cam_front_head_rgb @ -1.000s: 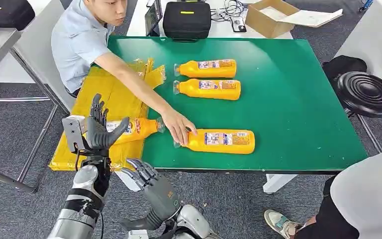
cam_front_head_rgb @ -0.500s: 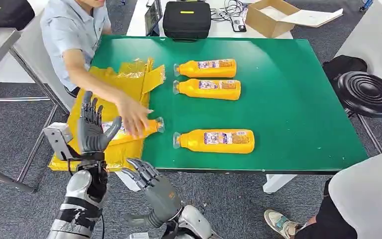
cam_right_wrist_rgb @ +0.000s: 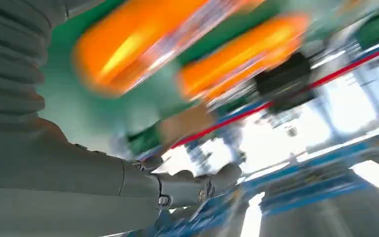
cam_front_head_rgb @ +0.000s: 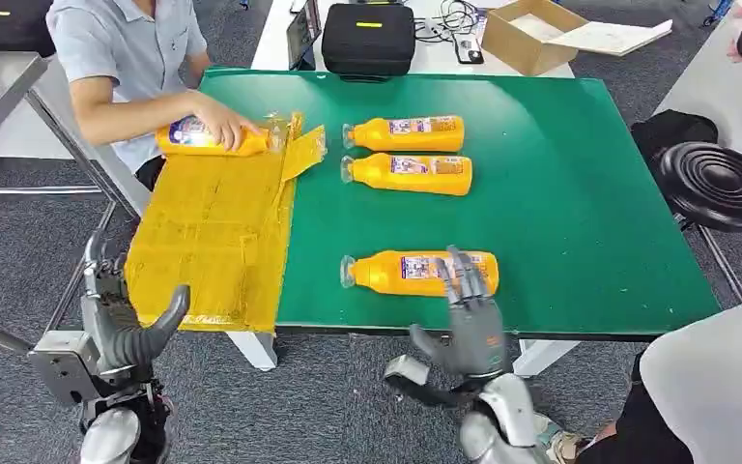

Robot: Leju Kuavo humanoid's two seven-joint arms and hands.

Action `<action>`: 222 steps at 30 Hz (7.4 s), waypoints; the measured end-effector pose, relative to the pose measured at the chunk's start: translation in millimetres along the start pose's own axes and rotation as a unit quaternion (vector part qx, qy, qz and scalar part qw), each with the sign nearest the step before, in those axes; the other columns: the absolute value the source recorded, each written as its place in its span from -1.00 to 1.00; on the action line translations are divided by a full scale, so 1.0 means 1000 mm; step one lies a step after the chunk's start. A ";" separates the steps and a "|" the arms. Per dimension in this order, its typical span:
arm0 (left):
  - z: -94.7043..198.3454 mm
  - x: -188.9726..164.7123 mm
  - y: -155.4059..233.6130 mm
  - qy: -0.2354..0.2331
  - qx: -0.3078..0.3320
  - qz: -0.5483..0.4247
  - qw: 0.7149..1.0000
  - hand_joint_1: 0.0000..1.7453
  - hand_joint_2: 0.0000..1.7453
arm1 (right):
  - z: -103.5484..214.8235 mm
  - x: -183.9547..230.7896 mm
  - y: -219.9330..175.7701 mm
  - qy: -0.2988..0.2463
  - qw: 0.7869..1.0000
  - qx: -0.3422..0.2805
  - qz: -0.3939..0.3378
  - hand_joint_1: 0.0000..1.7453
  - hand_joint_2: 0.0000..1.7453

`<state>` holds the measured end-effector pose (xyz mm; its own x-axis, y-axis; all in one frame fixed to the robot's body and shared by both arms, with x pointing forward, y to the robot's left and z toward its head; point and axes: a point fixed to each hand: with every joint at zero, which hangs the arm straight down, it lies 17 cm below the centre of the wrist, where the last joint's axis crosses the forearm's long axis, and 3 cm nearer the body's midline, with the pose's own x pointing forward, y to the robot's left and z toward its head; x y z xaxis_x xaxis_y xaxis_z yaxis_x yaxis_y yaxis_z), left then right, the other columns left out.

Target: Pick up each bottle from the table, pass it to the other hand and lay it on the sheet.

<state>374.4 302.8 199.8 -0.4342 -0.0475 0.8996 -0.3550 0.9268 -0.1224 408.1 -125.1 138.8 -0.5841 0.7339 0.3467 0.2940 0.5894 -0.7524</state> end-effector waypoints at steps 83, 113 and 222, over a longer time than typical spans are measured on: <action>-0.015 0.005 -0.142 0.030 -0.144 0.111 0.983 -1.00 1.00 | -0.015 -0.131 0.102 0.168 0.938 0.301 -0.029 1.00 1.00; 0.098 -0.075 -0.153 0.226 -0.221 0.191 0.930 -1.00 1.00 | -0.058 0.019 -0.002 0.098 0.876 -0.042 -0.470 1.00 1.00; -0.103 -0.052 -0.123 -0.182 -0.158 -0.491 0.837 1.00 1.00 | -0.029 0.201 0.067 -0.088 0.898 0.105 -0.418 -1.00 -1.00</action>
<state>526.4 230.1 211.2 -0.3057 -0.9011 0.3075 -0.4768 0.4244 0.7697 332.8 71.5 174.6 -0.6505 -0.0116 0.7594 -0.4420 0.8189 -0.3661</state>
